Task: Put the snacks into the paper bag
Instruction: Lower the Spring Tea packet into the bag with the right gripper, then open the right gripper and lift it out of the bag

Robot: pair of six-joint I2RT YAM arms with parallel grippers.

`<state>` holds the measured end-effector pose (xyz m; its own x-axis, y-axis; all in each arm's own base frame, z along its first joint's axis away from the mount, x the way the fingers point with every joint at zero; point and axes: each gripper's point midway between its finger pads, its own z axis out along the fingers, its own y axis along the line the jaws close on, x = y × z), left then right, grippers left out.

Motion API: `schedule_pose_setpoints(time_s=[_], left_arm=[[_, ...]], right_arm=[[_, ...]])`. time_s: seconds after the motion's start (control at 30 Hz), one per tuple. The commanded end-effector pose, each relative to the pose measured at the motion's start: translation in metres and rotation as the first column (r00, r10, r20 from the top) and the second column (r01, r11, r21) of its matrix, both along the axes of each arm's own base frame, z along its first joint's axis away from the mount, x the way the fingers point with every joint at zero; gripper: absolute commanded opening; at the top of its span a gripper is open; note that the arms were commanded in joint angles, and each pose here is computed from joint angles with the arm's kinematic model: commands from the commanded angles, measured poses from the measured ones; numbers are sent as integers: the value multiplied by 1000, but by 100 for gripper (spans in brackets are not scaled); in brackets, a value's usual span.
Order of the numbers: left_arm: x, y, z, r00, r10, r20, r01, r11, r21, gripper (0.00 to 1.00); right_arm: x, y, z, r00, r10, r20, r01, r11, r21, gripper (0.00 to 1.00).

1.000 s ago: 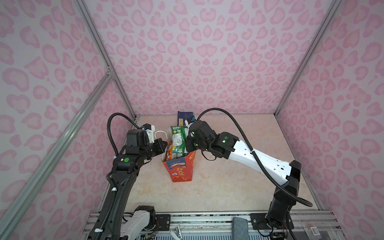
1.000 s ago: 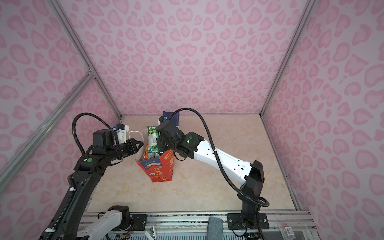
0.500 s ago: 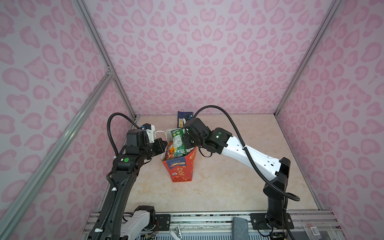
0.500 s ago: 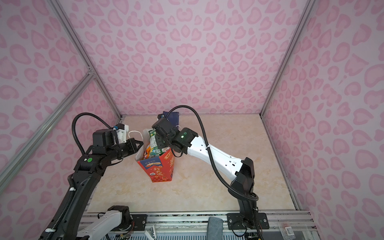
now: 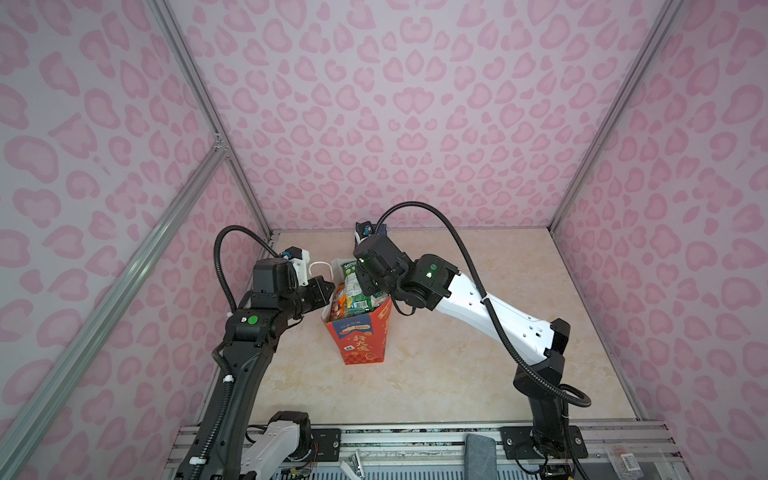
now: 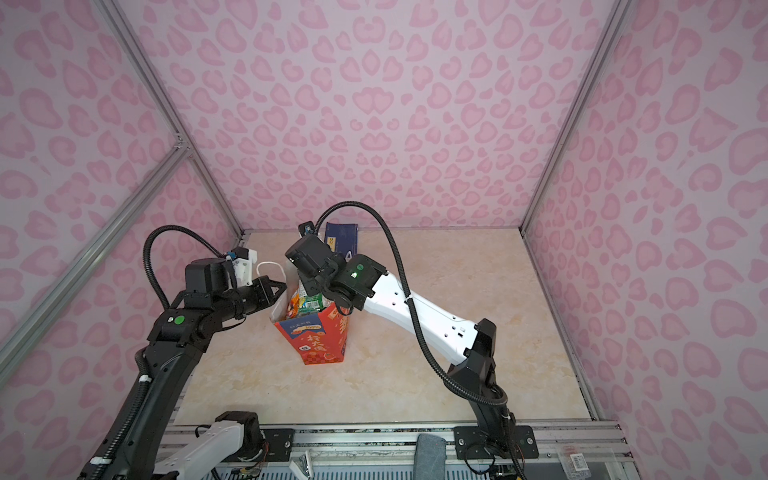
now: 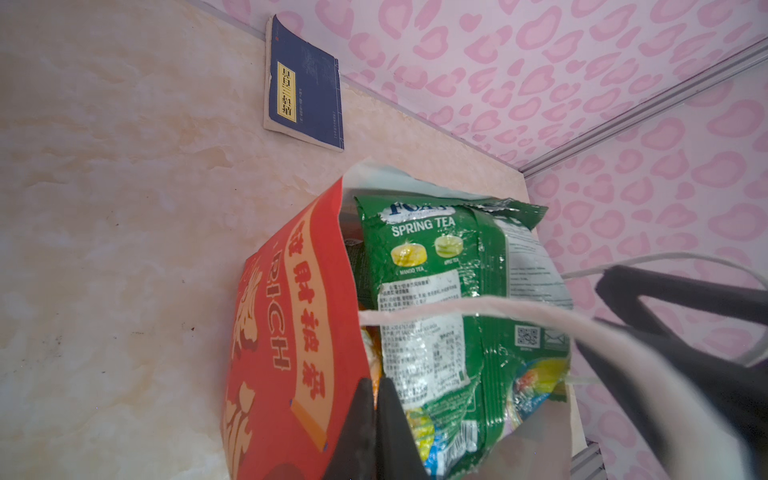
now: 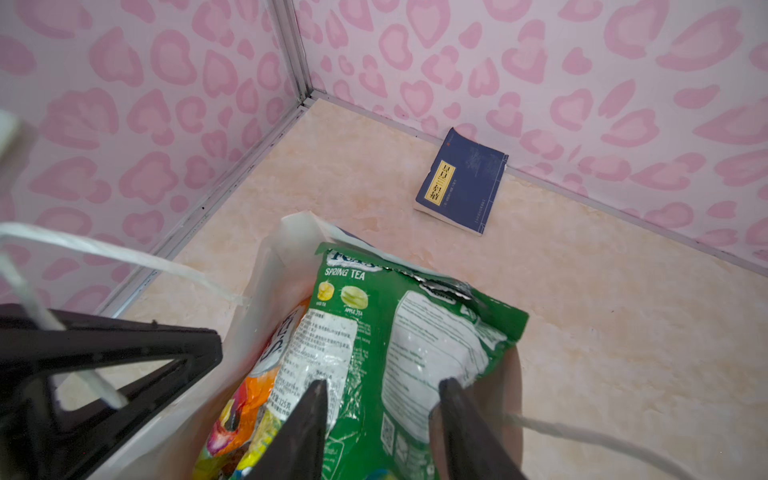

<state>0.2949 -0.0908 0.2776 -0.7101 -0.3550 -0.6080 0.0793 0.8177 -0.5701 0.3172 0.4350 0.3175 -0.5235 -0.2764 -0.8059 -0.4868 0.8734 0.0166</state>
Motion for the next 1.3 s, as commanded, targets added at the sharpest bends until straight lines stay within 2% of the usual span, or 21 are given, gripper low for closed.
schedule_pose_setpoints(time_s=[0.0, 0.17, 0.37, 0.53, 0.7, 0.77, 0.87, 1.07, 1.13, 1.23, 1.27], left_arm=[[5, -1, 7, 999, -9, 41, 9, 1000, -3, 9], [5, -1, 8, 999, -8, 44, 8, 1000, -2, 9], [5, -1, 7, 999, -9, 38, 9, 1000, -5, 9], [5, -1, 8, 999, -9, 44, 9, 1000, -5, 9], [5, -1, 7, 999, -7, 40, 7, 1000, -4, 9], [5, -1, 8, 999, -7, 43, 7, 1000, -4, 9], [5, -1, 9, 999, -6, 46, 7, 1000, -4, 9], [6, -1, 7, 999, -6, 41, 6, 1000, -4, 10], [6, -1, 7, 999, -7, 40, 7, 1000, -4, 9], [6, -1, 6, 999, -5, 39, 5, 1000, -3, 10], [6, -1, 6, 999, -6, 39, 6, 1000, -3, 9]], right_arm=[[6, 6, -15, 1000, 10, -29, -11, 1000, -24, 40], [19, 3, -46, 995, -26, -101, 20, 998, -60, 39], [0, 9, -82, 984, -85, -157, 70, 993, -95, 41], [-2, 20, -97, 962, -114, -249, 114, 993, -15, 47], [5, 13, -88, 959, -205, -197, 204, 979, -25, 54], [5, 14, -84, 960, -206, -189, 205, 978, -27, 56], [0, 21, -62, 978, -135, -162, 133, 991, -20, 62], [-19, 21, 35, 999, 40, -18, -38, 996, 82, 72], [-27, 10, 61, 997, 68, 23, -70, 992, 103, 87], [-34, -19, 95, 993, 61, 104, -71, 992, 101, 97], [-35, -32, 103, 990, 42, 132, -54, 995, 87, 98]])
